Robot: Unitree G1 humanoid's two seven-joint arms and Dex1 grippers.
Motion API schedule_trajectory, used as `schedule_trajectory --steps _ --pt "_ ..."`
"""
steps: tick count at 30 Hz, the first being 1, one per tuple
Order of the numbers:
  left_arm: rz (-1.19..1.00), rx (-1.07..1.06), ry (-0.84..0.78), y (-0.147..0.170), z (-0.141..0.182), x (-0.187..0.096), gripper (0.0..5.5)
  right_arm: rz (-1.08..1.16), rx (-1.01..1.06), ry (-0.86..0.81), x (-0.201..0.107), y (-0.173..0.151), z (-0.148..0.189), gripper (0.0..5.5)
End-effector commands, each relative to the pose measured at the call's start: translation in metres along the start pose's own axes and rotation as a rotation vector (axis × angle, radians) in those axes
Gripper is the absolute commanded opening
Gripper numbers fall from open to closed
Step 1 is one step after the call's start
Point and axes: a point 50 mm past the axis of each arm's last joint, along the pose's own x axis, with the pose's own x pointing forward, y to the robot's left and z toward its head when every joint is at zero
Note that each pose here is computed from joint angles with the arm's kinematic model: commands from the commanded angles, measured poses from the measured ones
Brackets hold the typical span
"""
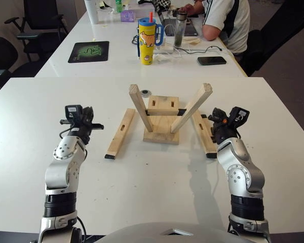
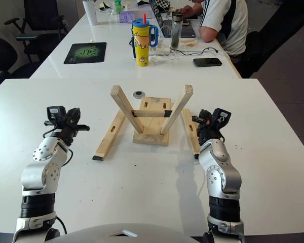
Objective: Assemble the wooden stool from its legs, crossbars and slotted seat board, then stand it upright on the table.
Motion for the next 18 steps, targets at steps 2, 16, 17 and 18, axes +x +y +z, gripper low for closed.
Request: schedule_trajectory --steps 2,16,17,18 --pt "0.057 0.017 -0.020 -0.001 0.004 0.000 0.00 -0.126 -0.056 -0.070 0.010 -0.018 0.019 0.01" --pt "-0.665 0.026 0.196 -0.152 -0.008 -0.017 0.00 0.466 -0.214 0.163 -0.008 0.104 -0.023 0.01" --pt "-0.637 0.036 0.228 -0.143 -0.016 -0.018 0.00 0.444 -0.222 0.167 -0.006 0.099 -0.023 0.01" --pt "-0.609 0.047 0.253 -0.135 -0.023 -0.018 0.00 0.425 -0.224 0.172 -0.005 0.095 -0.023 0.01"
